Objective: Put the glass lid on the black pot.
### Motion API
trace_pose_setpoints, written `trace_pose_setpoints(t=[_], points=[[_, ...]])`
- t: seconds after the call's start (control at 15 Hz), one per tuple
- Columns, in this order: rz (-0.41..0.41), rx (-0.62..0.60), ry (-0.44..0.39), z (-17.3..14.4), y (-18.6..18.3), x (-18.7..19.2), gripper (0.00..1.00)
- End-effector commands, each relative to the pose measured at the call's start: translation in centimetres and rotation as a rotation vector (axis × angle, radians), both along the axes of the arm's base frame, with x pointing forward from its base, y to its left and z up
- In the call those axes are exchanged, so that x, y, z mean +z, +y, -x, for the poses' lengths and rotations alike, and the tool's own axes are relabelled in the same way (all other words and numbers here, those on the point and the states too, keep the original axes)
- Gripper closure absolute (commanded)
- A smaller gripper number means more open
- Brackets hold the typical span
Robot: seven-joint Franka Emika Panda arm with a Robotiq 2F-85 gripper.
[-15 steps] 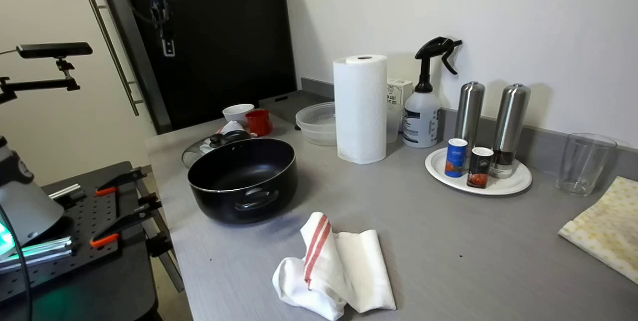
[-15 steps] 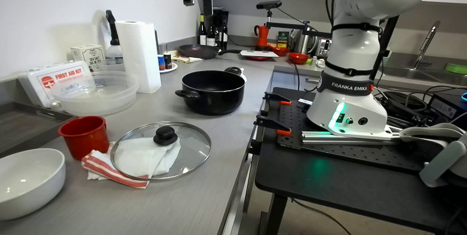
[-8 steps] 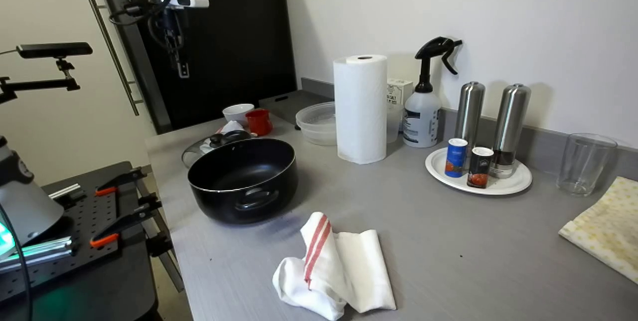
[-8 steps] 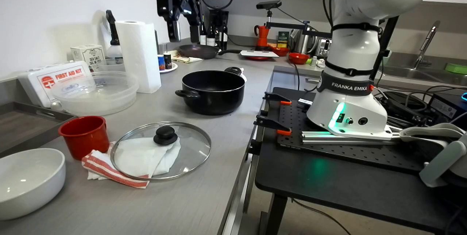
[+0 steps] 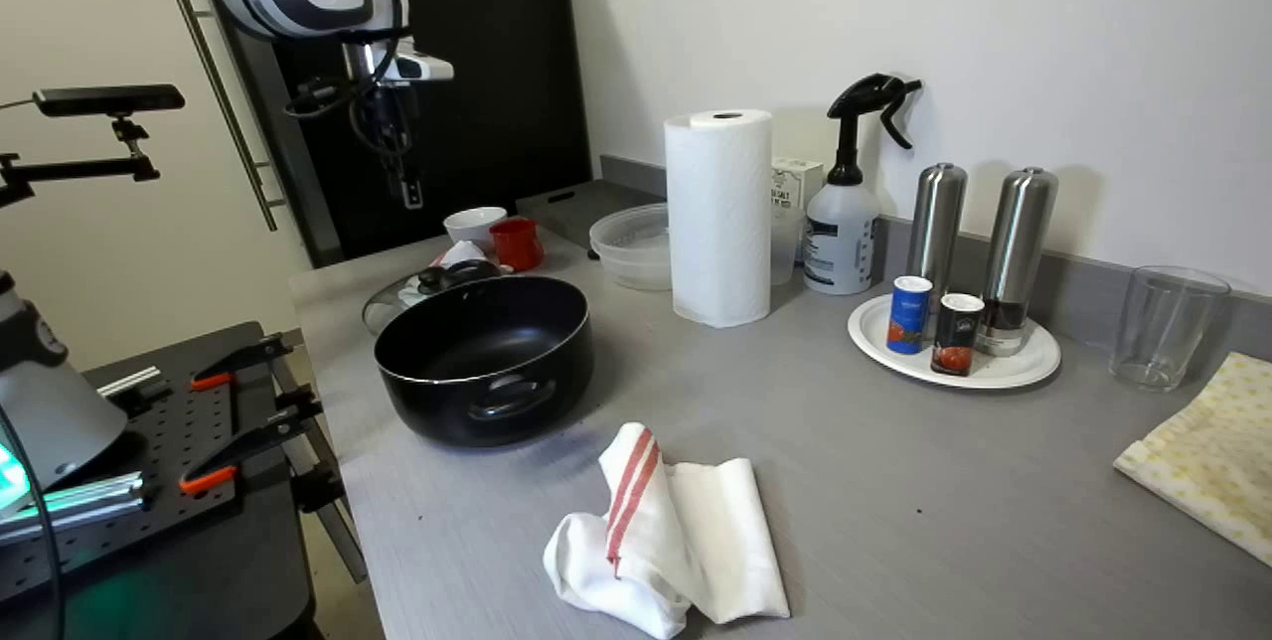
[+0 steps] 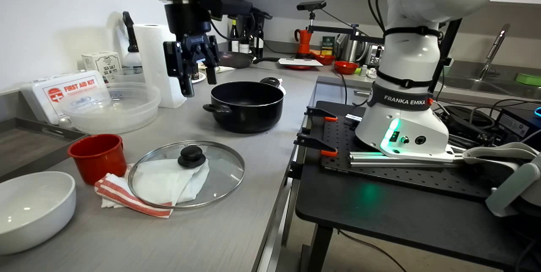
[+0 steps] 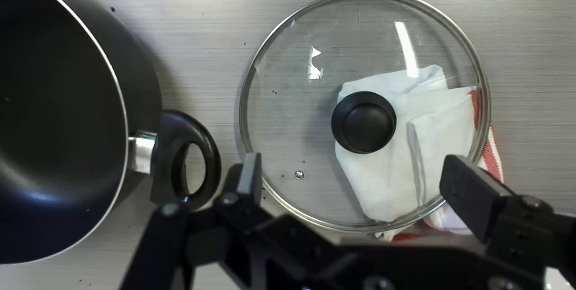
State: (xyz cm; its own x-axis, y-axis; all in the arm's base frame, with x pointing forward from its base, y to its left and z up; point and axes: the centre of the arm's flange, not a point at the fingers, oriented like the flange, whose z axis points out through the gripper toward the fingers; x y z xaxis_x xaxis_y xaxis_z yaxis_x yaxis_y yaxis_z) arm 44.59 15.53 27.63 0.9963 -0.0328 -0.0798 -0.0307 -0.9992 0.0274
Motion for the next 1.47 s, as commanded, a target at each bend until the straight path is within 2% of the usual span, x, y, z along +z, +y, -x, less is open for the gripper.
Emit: trace_pose_setpoints(t=[0.0, 0.33, 0.8, 1.4], points=[[0.024, -0.002, 0.01, -2.7, 2.0, -3.1, 0.0], [0.013, -0.006, 0.051, -4.2, 3.0, -6.3, 0.0], [-0.004, -0.037, 0.108, -5.8, 2.0, -10.3, 0.0], [-0.014, -0.035, 0.169, -3.6, 2.9, -13.1, 0.0]])
